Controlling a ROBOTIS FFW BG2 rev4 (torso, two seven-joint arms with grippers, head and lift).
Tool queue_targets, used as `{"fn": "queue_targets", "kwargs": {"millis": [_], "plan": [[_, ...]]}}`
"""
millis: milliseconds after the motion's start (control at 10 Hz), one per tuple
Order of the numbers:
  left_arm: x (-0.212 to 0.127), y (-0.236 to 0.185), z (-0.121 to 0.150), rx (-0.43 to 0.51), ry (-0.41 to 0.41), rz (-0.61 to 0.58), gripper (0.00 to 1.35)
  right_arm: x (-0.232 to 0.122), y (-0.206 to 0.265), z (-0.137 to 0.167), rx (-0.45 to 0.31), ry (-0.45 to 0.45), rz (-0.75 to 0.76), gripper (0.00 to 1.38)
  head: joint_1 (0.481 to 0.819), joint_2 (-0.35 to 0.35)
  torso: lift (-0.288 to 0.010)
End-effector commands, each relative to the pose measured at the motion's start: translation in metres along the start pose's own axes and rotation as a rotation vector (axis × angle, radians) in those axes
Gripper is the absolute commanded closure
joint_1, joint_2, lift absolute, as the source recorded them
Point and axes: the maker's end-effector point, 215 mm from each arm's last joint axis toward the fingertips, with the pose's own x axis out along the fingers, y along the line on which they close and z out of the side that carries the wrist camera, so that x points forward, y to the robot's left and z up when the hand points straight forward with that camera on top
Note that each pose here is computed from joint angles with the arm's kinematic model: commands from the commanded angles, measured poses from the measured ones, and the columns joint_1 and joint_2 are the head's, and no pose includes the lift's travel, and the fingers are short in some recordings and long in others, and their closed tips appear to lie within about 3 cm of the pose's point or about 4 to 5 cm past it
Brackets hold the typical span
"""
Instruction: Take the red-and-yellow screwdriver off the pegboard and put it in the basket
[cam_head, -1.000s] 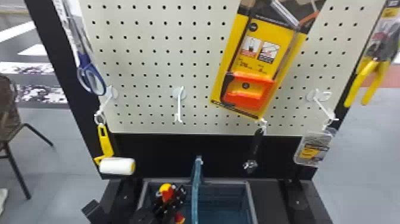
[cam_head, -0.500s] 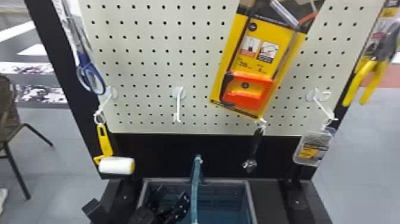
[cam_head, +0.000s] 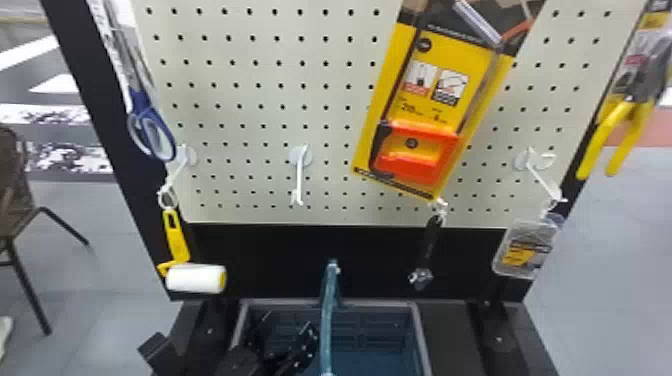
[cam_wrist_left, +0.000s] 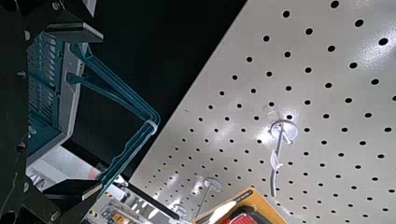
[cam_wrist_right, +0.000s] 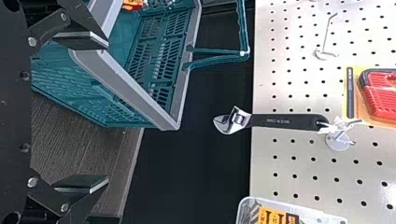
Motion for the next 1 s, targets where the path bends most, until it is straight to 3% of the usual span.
{"fn": "queue_targets", "kwargs": {"millis": [0,900], "plan": [[0.0000,0.0005,-0.0010,-0.001,0.002,0.001,0.19,0.0001,0.0004,-0.0010,0.001,0.001,0.002,0.27,0.549,0.000,-0.100],[-0.0002,-0.0007,0.0032,0.007,-0.011,-0.001,0.19,0.0001,0.0003,-0.0004,0.002,-0.001,0.002,0.27,0.549,0.000,-0.100]]}}
